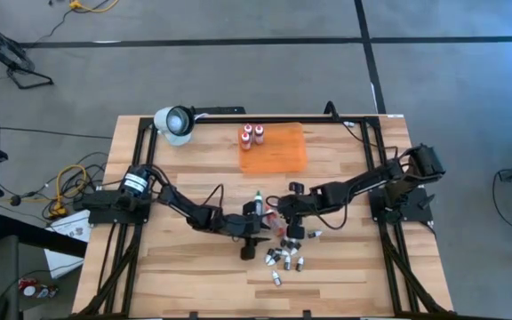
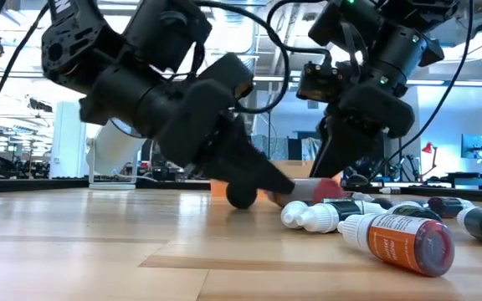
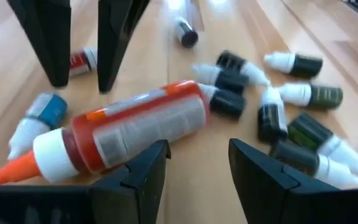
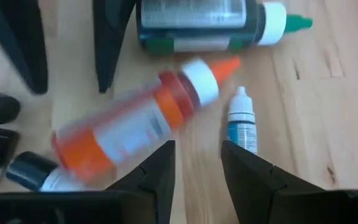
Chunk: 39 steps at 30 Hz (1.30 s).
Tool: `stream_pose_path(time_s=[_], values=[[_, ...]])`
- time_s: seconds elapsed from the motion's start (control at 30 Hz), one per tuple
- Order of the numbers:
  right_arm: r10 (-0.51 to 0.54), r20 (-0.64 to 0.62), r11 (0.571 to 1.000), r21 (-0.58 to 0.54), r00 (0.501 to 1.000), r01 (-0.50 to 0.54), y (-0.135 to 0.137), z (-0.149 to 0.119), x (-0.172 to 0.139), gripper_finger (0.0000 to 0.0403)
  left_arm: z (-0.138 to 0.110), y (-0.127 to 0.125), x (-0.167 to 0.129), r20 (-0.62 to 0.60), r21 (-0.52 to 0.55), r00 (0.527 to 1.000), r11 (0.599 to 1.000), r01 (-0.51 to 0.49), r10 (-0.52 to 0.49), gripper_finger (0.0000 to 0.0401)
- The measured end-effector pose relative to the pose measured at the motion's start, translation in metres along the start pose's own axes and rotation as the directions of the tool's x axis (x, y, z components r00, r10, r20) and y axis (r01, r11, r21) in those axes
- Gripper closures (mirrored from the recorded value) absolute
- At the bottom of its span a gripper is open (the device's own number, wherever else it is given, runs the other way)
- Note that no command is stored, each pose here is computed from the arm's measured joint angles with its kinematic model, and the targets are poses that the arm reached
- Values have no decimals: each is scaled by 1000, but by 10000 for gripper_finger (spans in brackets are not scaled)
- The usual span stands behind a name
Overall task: Pick & Place food coloring
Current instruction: Put the large orange coloring bottle into the orange bin
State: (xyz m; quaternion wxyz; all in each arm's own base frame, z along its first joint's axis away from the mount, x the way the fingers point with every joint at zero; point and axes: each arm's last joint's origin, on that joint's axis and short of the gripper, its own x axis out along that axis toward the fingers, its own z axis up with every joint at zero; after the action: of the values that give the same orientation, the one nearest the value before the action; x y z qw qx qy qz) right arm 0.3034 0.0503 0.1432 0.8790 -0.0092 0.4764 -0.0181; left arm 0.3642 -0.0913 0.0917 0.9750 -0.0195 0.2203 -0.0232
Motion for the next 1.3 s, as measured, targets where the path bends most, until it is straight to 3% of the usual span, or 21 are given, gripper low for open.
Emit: stream_pose_path(time_s=[0.57,0.93,1.17,1.3], values=[[-33,6,999,-12,999,33,-4,1,0,281,9,5,5,2,-10,998,997,70,-70,232],[-25,27,1000,-18,999,25,-3,3,0,281,13,13,7,8,-53,999,998,44,-44,232],[6,43,999,-42,999,-4,-1,5,0,281,24,11,12,20,-27,999,998,48,-47,232],[-45,48,999,-12,998,46,-3,5,-1,281,24,11,12,22,-9,999,999,48,-48,232]])
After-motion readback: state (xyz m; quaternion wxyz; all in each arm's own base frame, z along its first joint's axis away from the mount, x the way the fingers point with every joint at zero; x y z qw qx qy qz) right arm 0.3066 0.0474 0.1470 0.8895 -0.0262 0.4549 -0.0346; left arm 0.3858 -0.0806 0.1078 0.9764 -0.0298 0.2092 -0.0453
